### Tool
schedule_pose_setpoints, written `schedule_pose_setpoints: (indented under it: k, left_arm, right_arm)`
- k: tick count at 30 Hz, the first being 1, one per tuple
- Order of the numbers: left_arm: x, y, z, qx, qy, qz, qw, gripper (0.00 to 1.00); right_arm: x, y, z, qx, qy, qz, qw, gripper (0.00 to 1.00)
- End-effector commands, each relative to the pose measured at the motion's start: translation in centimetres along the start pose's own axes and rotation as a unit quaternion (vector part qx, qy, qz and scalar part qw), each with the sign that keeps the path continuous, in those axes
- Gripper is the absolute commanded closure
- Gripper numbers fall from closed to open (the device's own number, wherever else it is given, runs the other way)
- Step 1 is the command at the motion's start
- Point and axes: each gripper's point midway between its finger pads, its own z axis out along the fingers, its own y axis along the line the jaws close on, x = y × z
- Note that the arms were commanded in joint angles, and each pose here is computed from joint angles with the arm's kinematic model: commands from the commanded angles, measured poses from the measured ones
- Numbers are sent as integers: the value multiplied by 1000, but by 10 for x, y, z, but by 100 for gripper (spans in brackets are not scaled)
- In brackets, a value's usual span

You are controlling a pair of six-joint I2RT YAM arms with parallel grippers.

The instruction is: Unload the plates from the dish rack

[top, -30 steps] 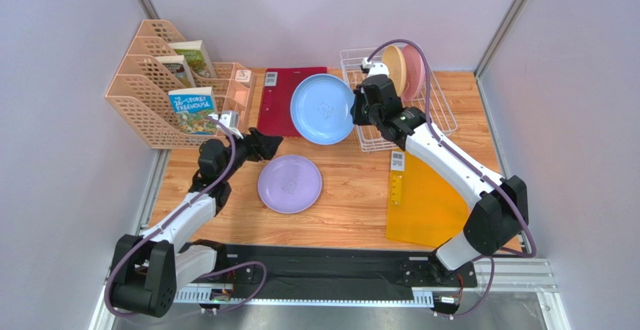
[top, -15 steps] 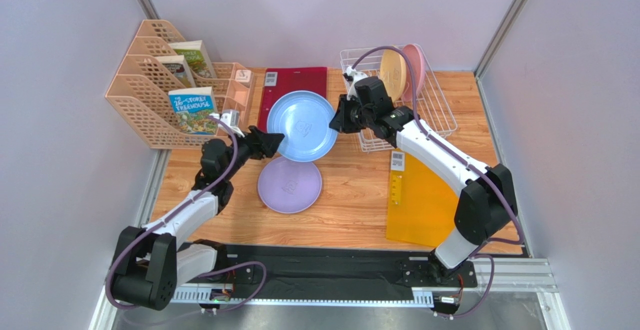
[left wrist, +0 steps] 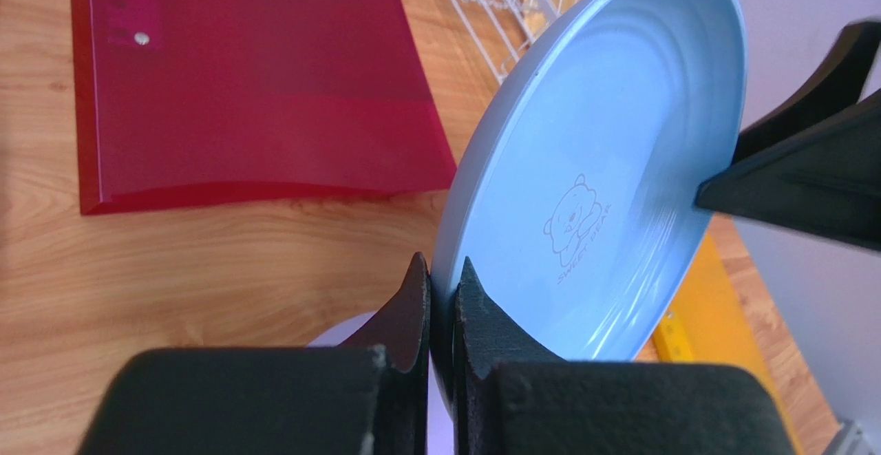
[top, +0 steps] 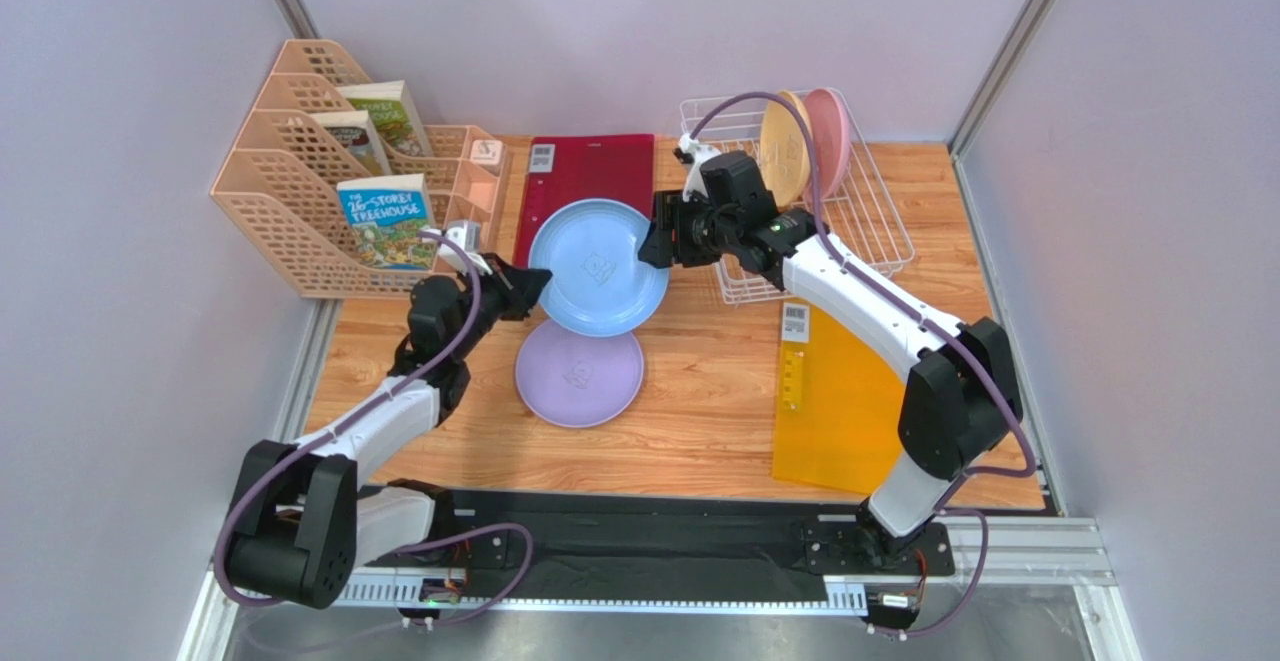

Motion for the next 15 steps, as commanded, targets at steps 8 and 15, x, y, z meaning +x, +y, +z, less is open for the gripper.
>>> schedule_pose_setpoints:
  k: [8,15]
  left_arm:
    - [14,8,-11,-41,139,94,985,100]
    - [41,29,-35,-91,240,108,960,100]
  right_arm:
    - [-77,-58,-60,223,-133,-64,964,18]
    - [-91,-74,-69,257,-145,-65,953,17]
